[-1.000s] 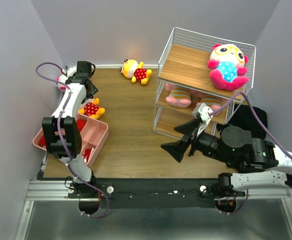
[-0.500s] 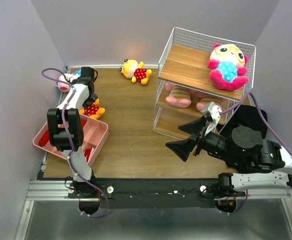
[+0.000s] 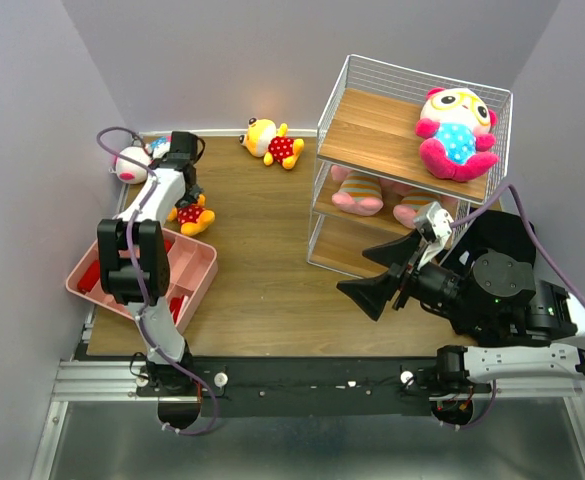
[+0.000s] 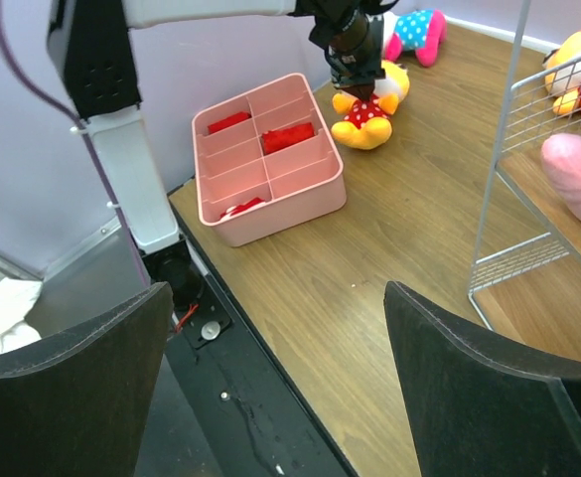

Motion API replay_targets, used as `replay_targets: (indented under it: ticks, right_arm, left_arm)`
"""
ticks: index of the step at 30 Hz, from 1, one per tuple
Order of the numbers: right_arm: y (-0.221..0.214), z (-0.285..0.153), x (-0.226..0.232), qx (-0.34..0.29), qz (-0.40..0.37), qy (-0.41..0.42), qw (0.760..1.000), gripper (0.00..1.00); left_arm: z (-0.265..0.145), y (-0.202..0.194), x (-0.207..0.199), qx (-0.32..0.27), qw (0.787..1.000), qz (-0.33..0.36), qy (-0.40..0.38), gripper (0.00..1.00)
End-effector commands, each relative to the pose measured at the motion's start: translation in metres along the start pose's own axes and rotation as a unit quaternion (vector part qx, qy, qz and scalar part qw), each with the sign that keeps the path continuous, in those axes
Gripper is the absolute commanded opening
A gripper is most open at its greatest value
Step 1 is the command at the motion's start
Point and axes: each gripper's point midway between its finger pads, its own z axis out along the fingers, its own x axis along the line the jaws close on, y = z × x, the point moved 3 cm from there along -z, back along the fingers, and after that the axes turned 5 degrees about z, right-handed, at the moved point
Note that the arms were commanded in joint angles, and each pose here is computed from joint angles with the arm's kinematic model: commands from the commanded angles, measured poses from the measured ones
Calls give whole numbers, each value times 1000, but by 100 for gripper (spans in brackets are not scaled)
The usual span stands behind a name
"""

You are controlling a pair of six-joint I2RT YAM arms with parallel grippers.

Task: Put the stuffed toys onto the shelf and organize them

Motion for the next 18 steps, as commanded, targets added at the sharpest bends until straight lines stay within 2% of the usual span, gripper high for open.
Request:
replay_targets:
  ticks: [1, 4, 11, 18]
  right_arm:
    - [2, -3, -6, -8, 3, -15, 1000, 94]
    - [2, -4, -8, -13, 4, -18, 1000, 94]
    - [3, -12, -12, -19, 11, -18, 1000, 94]
    - [9, -24, -14, -46, 32, -1, 998, 94]
  left_arm:
    - [-88, 36, -33, -116, 988, 72, -66, 0]
    - [-115, 25, -43, -136, 982, 108, -78, 0]
    - [-156, -21, -49, -141, 968, 169, -125, 0]
    - [-185, -93, -26, -136, 952, 205, -184, 0]
